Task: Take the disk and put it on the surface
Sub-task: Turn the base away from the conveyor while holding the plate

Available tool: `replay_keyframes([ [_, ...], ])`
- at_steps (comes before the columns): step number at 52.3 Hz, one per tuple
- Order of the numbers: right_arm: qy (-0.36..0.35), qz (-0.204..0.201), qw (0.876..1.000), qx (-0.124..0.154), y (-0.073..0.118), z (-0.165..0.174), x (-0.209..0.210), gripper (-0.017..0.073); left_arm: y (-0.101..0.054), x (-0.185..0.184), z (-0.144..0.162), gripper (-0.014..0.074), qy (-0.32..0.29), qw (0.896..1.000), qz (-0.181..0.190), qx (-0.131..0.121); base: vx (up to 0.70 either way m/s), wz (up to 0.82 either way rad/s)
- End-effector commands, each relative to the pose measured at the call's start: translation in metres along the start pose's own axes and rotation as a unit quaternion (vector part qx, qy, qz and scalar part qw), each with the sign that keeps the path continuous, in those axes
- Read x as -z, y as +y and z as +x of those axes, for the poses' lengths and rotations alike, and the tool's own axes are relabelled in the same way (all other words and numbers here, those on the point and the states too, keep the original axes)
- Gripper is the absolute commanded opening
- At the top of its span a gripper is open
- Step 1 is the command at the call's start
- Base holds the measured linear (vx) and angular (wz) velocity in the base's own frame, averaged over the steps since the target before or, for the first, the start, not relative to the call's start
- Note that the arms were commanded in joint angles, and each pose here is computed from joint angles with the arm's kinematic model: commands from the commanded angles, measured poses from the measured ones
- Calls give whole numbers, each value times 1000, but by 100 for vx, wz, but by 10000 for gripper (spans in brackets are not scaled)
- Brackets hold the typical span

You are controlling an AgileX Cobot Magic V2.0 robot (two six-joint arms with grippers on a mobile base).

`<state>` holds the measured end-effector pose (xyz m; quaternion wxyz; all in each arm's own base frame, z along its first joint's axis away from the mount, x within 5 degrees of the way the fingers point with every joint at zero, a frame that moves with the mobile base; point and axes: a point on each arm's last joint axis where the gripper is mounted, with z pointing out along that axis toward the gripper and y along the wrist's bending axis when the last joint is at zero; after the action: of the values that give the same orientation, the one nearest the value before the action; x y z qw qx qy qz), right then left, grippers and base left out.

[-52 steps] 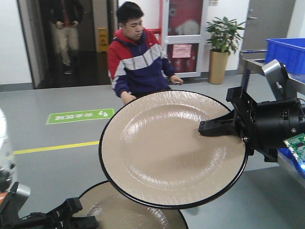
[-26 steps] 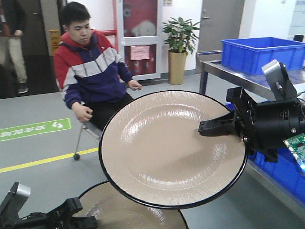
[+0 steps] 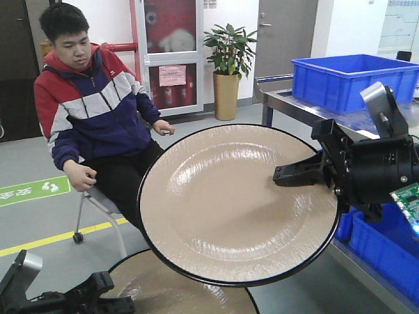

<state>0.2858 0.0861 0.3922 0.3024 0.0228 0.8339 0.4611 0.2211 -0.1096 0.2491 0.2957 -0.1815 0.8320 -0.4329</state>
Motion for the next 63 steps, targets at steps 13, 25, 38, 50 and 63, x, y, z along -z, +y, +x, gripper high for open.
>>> replay_keyframes([
  [13,-52,-57,997,-6,27,-9,16,-8,-22,7,-5,1,-7,997,59,42,42,0],
  [25,-52,-57,997,-6,27,-9,16,-8,-22,7,-5,1,-7,997,59,42,42,-10],
  [38,-52,-57,997,-6,27,-9,16,-8,-22,7,-5,1,-7,997,59,42,42,-32],
  [50,-53,-57,997,-6,27,-9,16,-8,-22,7,-5,1,-7,997,59,42,41,-58],
  [63,-53,-57,997,-6,27,-9,16,-8,-21,7,-5,1,-8,997,57,42,39,-69],
])
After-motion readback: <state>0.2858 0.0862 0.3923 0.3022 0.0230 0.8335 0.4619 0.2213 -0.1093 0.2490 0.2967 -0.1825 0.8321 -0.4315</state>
